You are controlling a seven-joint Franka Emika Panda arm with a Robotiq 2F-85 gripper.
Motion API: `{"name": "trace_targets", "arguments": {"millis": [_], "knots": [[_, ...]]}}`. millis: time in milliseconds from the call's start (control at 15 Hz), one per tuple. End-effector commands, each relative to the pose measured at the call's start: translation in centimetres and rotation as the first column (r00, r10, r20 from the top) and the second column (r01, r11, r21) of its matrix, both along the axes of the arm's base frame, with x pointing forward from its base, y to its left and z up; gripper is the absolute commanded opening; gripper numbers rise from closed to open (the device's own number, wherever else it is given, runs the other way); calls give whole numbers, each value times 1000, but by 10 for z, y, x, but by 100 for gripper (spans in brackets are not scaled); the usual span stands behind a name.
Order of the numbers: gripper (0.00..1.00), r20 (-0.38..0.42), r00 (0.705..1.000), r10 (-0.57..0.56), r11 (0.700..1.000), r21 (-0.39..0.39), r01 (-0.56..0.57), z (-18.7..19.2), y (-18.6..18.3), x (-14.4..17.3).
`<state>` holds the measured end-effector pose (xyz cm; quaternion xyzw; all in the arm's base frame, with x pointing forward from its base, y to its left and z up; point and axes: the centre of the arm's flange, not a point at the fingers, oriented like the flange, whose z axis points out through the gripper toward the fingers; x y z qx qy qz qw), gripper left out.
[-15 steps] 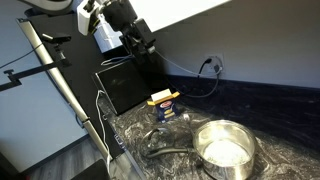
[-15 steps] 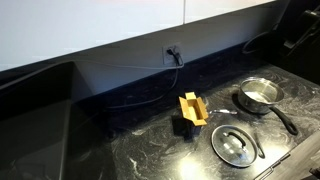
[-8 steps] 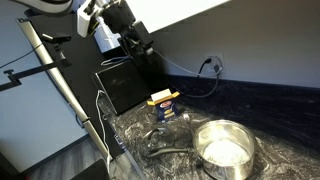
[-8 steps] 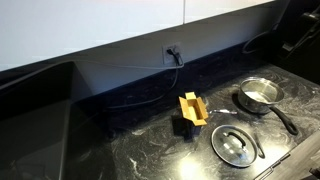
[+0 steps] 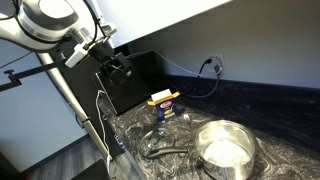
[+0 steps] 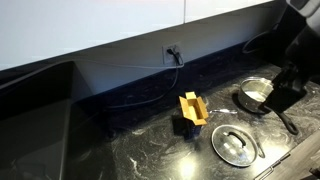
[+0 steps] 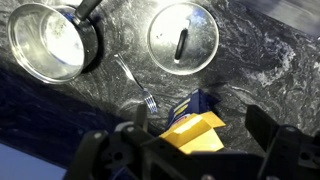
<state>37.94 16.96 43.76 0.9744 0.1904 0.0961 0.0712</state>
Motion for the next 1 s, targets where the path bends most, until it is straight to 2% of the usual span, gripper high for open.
{"name": "trace_targets", "arguments": {"millis": [0, 200, 333, 467, 667, 800, 933], "knots": [[100, -4, 1000, 10, 1000, -5, -10, -5, 5, -4], [100, -2, 1000, 1, 1000, -1, -1, -4, 2, -2], [100, -39, 997, 61, 987, -147, -66, -15, 11, 11], [100, -62, 989, 133, 961, -235, -144, -28, 28, 12], [100, -105, 963, 250, 895, -354, -271, -52, 54, 11], [100, -140, 934, 328, 833, -424, -356, -68, 68, 7], [100, -181, 900, 396, 755, -493, -431, -84, 77, 1]]}}
